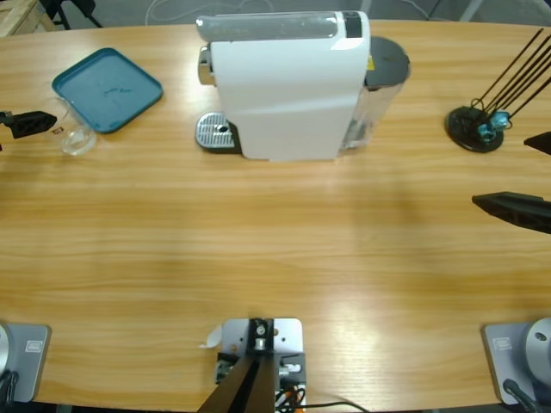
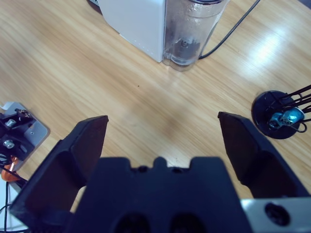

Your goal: Pour coffee

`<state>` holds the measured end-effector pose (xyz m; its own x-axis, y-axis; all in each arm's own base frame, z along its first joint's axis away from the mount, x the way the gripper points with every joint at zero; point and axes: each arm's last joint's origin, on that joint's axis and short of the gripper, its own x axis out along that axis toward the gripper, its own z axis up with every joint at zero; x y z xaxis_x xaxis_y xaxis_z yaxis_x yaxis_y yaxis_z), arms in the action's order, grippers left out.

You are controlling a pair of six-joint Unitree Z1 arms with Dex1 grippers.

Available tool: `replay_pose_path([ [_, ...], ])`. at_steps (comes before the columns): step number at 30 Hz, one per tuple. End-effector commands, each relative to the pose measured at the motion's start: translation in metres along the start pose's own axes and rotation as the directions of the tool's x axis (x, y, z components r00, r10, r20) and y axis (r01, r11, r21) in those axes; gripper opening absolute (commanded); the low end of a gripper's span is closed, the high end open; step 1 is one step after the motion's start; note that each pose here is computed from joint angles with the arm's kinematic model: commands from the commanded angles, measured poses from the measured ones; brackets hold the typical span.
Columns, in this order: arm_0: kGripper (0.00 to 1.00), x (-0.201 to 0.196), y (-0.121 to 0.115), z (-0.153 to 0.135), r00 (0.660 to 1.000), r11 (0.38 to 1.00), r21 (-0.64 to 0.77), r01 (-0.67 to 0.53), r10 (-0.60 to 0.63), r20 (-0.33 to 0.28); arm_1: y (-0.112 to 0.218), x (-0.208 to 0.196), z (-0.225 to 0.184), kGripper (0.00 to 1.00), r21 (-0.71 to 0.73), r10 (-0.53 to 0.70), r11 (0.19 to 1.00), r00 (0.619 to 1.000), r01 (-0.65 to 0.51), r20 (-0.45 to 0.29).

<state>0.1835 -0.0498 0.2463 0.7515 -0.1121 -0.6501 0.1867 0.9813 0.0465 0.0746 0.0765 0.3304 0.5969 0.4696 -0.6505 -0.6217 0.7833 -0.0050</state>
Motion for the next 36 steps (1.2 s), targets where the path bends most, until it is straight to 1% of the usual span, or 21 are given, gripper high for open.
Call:
replay_pose_path([
  [1,0.954,0.027,0.006,-0.011,0.995,0.998,-0.049,-0.046,0.042,-0.088,-0.002,0.001,-0.011,1.000,0.017,0.003,1.000,1.000,-0.003,-0.006],
  [5,0.956,0.040,0.007,-0.011,0.994,0.997,-0.064,-0.048,0.041,-0.101,-0.002,0.001,-0.011,1.000,0.021,-0.001,1.000,1.000,0.001,-0.005],
  [13,0.996,0.064,0.006,-0.012,0.992,0.996,-0.087,-0.022,0.011,-0.126,-0.004,0.001,-0.011,1.000,0.026,-0.010,1.000,1.000,0.010,-0.005],
  [24,0.996,0.084,0.008,-0.016,0.989,0.992,-0.122,-0.022,0.004,-0.149,-0.005,0.000,-0.011,1.000,0.027,-0.014,1.000,1.000,0.014,-0.004],
  [29,0.991,0.087,0.008,-0.016,0.989,0.992,-0.128,-0.020,0.001,-0.146,-0.006,0.000,-0.011,1.000,0.026,-0.012,1.000,1.000,0.012,-0.002],
  [30,0.965,0.087,0.008,-0.017,0.989,0.992,-0.128,-0.018,-0.001,-0.146,-0.006,0.000,-0.011,1.000,0.027,-0.013,1.000,1.000,0.013,-0.002],
  [31,0.858,0.087,0.008,-0.017,0.989,0.992,-0.126,-0.016,-0.002,-0.145,-0.006,0.000,-0.011,1.000,0.027,-0.013,1.000,1.000,0.013,-0.001],
  [32,0.693,0.087,0.008,-0.017,0.990,0.992,-0.121,-0.015,-0.002,-0.143,-0.006,-0.001,-0.011,1.000,0.027,-0.013,1.000,1.000,0.013,-0.001],
  [34,0.426,0.085,0.008,-0.018,0.991,0.993,-0.119,-0.014,-0.002,-0.132,-0.006,-0.001,-0.011,1.000,0.027,-0.014,1.000,1.000,0.014,0.000],
  [35,0.308,0.084,0.008,-0.018,0.992,0.993,-0.119,-0.011,-0.004,-0.125,-0.006,-0.001,-0.011,1.000,0.027,-0.015,1.000,1.000,0.015,-0.001],
  [36,0.228,0.084,0.008,-0.019,0.993,0.993,-0.119,-0.008,-0.007,-0.122,-0.006,-0.001,-0.011,1.000,0.027,-0.015,1.000,1.000,0.015,0.000],
])
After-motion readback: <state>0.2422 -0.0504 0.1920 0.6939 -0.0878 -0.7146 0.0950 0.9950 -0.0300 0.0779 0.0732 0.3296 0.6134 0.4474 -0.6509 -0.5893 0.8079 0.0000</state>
